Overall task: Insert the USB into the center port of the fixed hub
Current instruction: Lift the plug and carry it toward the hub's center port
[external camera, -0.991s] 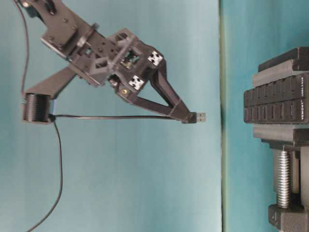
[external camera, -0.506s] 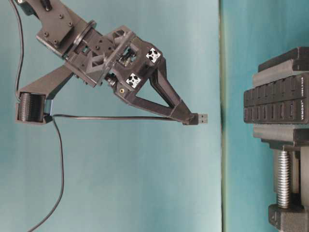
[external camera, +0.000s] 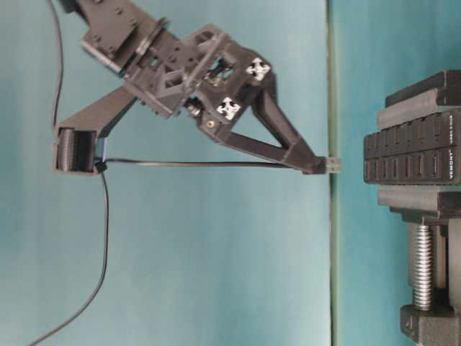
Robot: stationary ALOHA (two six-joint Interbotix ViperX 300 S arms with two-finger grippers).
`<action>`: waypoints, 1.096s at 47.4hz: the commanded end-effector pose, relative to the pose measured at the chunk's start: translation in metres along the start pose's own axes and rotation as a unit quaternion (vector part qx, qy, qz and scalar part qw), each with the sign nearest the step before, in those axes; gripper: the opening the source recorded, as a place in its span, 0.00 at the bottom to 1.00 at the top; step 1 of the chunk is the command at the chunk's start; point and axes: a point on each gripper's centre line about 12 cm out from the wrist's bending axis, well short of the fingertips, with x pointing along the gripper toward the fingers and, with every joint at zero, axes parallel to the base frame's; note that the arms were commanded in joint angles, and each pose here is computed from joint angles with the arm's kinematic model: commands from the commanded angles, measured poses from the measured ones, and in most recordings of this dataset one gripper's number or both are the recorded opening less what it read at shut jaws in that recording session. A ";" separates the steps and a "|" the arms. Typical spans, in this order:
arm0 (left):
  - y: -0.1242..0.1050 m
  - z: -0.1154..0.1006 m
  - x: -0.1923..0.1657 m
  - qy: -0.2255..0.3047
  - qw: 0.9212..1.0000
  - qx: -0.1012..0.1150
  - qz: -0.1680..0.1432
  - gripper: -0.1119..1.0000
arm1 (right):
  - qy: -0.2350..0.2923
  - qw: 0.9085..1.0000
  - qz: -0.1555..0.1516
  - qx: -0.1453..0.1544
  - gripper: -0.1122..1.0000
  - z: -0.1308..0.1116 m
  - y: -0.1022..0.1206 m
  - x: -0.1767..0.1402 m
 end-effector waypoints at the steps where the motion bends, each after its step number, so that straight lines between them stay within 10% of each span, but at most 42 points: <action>1: 0.000 0.008 0.001 -0.010 1.000 -0.001 0.000 0.10 | -0.021 1.000 0.004 0.006 0.18 0.007 0.003 -0.004; 52: 0.000 0.008 0.001 -0.010 1.000 -0.002 0.000 0.10 | 0.009 1.000 0.009 -0.002 0.18 -0.008 0.010 0.021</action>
